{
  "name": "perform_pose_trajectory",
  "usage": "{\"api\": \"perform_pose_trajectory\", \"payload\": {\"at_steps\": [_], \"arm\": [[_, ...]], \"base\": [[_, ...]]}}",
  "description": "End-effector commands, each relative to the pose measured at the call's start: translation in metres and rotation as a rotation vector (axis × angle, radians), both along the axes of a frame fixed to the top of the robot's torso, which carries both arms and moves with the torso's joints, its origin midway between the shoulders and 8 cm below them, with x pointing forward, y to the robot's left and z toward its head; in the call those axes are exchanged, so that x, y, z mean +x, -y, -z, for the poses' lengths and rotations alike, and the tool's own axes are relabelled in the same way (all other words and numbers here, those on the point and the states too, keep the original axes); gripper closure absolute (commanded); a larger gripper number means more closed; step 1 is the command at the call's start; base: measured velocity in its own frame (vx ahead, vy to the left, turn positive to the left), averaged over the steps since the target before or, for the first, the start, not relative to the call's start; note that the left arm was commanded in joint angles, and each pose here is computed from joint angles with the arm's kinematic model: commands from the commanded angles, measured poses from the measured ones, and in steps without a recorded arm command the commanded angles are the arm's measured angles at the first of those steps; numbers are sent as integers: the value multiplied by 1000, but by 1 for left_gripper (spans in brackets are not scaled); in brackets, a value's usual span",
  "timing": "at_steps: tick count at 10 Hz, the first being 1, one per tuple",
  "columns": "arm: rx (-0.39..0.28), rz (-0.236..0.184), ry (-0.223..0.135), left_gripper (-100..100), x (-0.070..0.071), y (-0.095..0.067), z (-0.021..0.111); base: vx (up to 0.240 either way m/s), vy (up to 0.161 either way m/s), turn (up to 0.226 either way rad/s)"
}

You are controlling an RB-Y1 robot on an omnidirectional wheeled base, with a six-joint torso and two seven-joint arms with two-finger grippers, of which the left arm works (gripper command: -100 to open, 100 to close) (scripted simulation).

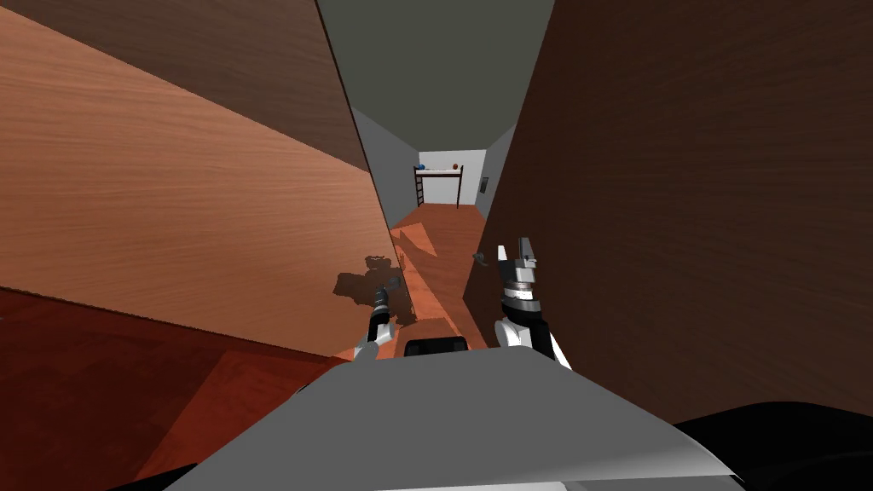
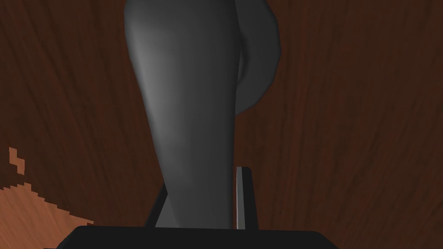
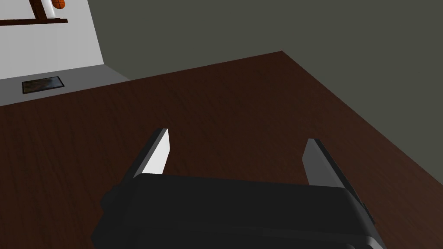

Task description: Push the door open

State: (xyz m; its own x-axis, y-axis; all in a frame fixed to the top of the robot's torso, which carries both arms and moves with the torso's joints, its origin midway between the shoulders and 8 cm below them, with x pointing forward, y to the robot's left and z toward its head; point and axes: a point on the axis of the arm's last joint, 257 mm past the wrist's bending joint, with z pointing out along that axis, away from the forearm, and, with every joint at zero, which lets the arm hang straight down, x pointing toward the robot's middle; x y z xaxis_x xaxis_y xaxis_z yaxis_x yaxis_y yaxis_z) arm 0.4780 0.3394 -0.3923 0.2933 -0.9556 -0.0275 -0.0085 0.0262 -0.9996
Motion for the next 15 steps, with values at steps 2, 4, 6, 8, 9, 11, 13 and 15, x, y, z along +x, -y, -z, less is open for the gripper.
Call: {"api": "perform_pose_trajectory", "payload": {"at_steps": [2, 4, 6, 8, 9, 11, 13, 15], "arm": [[-23, -15, 9, 100, 1, 6, -1], [3, -49, 7, 100, -4, -18, -2], [11, -68, 10, 100, -4, -24, -4], [14, -89, 13, 100, -4, -27, -6], [12, -99, 13, 100, -4, -27, -6], [4, -117, 14, 100, -5, -24, -5], [-12, -133, 12, 100, -6, -15, -3], [-11, -149, 5, 100, -12, -23, 0]], "base": [[155, -58, 66], [87, -3, 59], [190, -19, 80], [208, -6, 71], [196, 0, 80], [192, 4, 71], [182, -25, 91], [103, -6, 61]]}}
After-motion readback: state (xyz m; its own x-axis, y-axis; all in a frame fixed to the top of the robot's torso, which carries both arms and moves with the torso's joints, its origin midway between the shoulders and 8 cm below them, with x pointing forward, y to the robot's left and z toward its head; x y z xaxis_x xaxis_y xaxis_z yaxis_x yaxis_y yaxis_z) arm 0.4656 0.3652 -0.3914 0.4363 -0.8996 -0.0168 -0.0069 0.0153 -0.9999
